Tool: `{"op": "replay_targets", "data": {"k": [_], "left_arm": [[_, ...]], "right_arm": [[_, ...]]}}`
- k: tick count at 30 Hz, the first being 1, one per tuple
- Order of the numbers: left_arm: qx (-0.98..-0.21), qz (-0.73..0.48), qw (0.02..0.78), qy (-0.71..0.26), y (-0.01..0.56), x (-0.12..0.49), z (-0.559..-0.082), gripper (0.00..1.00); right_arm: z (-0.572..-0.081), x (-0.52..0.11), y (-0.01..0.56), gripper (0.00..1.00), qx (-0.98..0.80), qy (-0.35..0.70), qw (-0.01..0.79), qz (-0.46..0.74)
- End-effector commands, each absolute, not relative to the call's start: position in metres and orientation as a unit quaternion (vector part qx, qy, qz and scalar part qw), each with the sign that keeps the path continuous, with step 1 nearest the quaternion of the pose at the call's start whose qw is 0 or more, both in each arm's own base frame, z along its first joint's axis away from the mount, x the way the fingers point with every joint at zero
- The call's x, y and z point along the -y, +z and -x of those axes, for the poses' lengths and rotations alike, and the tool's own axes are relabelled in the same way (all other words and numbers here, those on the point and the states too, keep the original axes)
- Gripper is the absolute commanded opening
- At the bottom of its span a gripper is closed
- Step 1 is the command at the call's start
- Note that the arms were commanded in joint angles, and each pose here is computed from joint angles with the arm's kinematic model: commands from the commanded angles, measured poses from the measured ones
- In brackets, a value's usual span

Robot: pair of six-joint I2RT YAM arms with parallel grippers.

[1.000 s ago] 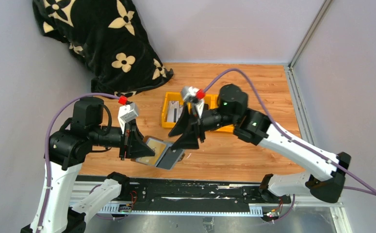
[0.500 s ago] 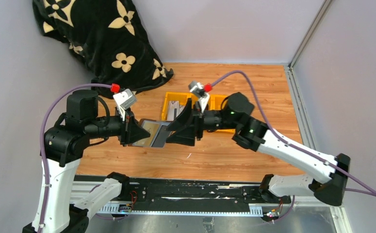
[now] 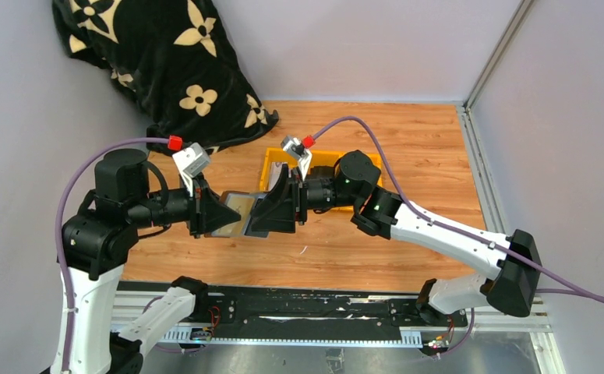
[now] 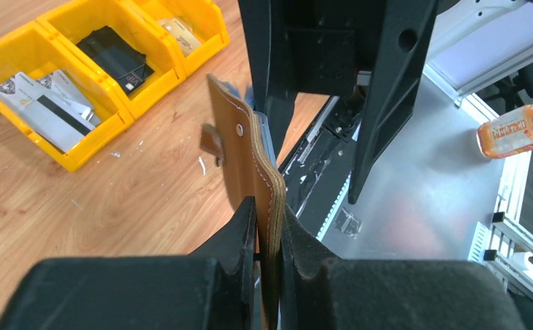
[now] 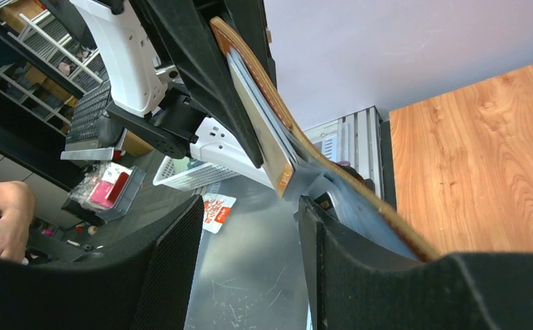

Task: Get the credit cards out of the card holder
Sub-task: Remove the credit card from the card holder.

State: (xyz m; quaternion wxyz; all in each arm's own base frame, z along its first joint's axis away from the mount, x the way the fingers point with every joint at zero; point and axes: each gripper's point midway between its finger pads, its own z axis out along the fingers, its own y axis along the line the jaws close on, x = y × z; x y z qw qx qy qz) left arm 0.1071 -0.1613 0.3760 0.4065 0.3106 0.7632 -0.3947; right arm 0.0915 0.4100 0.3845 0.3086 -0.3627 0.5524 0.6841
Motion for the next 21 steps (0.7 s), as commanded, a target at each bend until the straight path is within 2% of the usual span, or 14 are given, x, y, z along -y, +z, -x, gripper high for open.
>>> {"op": "replay_targets", "data": {"k": [1,21], "left_arm": [[-0.728,-0.318,0.426,-0.433,0.400,0.169,-0.094,0.00],[-0.663,-0.356,0.368,-0.546,0.405,0.185,-0.051,0.00]], "right_arm": [[-0.088,-0.418,0.390,0.56,-0.539,0.693,0.303,0.370],[-0.083,-0.422,0.424,0.53,-0.483,0.741,0.304,0.355]]}}
